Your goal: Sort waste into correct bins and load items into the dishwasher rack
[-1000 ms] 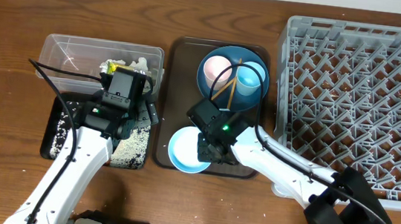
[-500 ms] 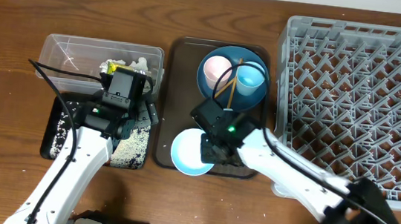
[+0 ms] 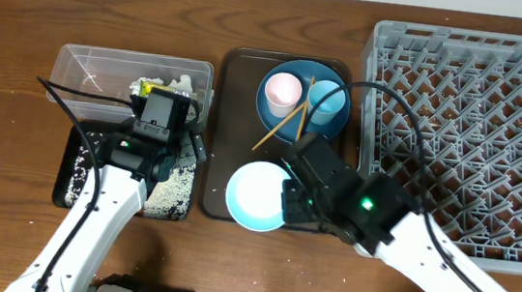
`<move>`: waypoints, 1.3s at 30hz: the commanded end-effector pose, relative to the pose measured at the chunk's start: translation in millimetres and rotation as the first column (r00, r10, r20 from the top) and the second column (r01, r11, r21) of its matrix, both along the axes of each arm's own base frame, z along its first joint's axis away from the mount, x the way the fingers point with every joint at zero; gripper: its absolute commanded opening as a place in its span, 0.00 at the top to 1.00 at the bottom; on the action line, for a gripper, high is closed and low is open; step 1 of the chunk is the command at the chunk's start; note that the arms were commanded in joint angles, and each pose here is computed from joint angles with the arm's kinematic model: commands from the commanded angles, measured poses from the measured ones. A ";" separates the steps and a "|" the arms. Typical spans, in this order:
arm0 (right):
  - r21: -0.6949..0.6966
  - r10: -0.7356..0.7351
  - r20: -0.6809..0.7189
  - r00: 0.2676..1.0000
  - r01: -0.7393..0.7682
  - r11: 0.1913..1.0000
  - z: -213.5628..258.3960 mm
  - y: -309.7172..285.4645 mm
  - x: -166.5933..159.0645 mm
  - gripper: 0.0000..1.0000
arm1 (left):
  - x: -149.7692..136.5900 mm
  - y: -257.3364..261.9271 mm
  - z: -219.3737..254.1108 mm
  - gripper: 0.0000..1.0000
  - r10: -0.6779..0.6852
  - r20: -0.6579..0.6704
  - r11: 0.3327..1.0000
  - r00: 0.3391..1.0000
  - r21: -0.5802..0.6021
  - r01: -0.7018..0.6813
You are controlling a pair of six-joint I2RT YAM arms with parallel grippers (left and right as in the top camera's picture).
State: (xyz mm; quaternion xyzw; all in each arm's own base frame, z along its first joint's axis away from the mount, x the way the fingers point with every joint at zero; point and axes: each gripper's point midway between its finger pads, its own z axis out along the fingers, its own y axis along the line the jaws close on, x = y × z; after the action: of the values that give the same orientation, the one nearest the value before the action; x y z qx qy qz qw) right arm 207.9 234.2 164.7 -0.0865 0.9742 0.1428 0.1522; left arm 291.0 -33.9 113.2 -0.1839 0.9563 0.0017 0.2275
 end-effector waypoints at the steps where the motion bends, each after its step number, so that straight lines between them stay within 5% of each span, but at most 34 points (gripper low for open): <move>1: -0.077 -0.023 0.111 0.994 0.031 0.997 13.1 -24.0 10.4 0.99 | -1.6 2.9 1.8 0.09 -0.003 0.005 1.000 1.000 0.008 0.003; 8: -0.333 -0.105 0.320 0.941 0.216 0.918 27.4 -89.8 34.3 0.99 | -1.5 2.8 1.9 0.09 -0.003 0.005 1.000 1.000 0.007 0.003; 14: -0.512 -0.133 0.641 0.756 0.550 0.660 81.3 -175.2 68.8 0.99 | -1.4 2.8 1.9 0.09 -0.003 0.006 1.000 1.000 0.007 0.003; 20: -0.460 -0.101 0.854 0.511 0.831 0.314 146.1 -248.6 74.6 0.99 | -1.3 2.8 2.0 0.09 -0.003 0.006 1.000 1.000 0.007 0.003; 28: -0.258 -0.238 0.933 0.269 0.963 0.076 164.9 -309.4 90.6 0.99 | -0.4 2.6 2.4 0.09 -0.003 0.010 1.000 1.000 0.006 0.003; 31: -0.267 -0.256 0.930 0.263 0.964 0.019 165.0 -327.6 110.2 0.99 | -0.5 2.6 2.4 0.10 -0.003 0.010 1.000 1.000 0.006 0.003; 39: -0.451 -0.164 0.869 0.466 0.884 0.121 143.1 -344.0 200.4 0.99 | 0.2 2.4 2.7 0.10 -0.003 0.013 1.000 1.000 0.006 0.003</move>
State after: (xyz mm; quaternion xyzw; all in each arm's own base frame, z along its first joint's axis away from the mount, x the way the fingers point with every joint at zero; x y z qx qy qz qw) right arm 384.9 -109.0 321.2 0.3156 0.6598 -0.4601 0.5033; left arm 291.5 -34.1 113.4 -0.1840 0.9559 0.0008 0.2289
